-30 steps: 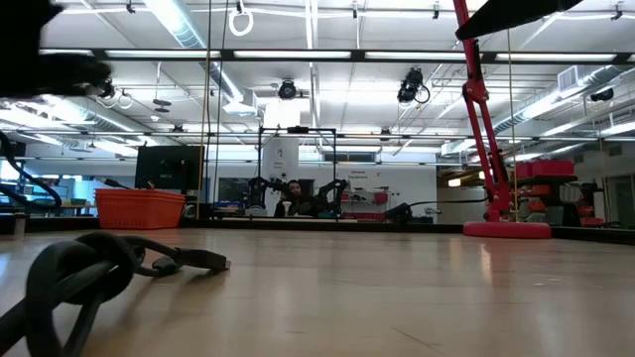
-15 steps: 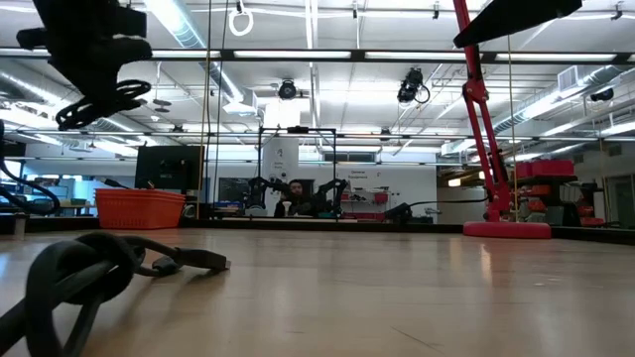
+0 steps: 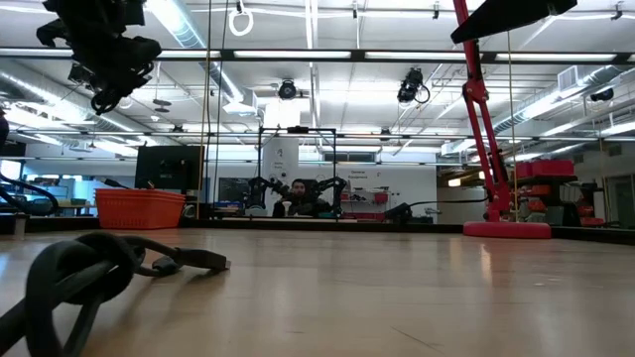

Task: Pick & Place USB Port
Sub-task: Put the left black charger cable into the orange bin

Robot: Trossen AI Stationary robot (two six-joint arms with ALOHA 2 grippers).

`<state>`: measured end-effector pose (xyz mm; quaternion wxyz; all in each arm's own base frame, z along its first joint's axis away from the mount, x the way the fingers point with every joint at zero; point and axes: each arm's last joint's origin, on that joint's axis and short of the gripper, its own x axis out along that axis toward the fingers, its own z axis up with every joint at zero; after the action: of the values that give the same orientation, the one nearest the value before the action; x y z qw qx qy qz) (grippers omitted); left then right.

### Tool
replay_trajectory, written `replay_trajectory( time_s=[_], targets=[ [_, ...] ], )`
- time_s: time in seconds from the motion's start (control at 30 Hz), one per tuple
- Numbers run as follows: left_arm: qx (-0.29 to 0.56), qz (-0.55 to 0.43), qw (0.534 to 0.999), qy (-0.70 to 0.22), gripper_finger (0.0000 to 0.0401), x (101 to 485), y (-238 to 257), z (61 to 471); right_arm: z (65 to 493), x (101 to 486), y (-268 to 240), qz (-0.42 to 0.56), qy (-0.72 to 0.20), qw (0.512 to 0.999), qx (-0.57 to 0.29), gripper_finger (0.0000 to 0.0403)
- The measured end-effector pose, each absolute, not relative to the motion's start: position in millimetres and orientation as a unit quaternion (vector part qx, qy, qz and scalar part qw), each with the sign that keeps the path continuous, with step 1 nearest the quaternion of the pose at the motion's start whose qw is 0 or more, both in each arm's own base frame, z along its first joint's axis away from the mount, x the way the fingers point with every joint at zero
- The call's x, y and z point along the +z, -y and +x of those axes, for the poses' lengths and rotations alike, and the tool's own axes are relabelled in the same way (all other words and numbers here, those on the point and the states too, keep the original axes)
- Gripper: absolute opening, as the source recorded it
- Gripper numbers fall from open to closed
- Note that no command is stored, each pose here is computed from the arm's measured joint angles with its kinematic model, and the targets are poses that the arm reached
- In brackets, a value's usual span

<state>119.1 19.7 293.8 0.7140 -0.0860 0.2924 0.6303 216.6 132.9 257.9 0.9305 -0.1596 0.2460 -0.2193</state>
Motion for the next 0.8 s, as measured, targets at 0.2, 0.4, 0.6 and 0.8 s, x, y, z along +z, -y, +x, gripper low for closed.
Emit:
replay_trajectory(
  time_s=[0.2,0.4,0.6,0.8],
  targets=[
    [0.647,-0.059,0.712,-0.267,0.0050,303.4,-36.2,114.6,217.2,258.4,-133.5,-0.151,-0.242,0.933,-0.219,0.0016],
    [0.635,-0.057,0.718,-0.281,0.0050,307.2,-52.9,117.5,217.8,258.9,-134.0,-0.143,-0.239,0.935,-0.217,0.0016],
    [0.613,-0.056,0.726,-0.307,0.0050,286.5,-78.5,121.7,218.0,259.1,-134.1,-0.138,-0.237,0.937,-0.218,0.0016],
    [0.605,-0.085,0.727,-0.314,0.0050,267.8,-106.9,113.7,218.2,258.4,-135.1,-0.131,-0.247,0.939,-0.200,0.0016]
  ],
)
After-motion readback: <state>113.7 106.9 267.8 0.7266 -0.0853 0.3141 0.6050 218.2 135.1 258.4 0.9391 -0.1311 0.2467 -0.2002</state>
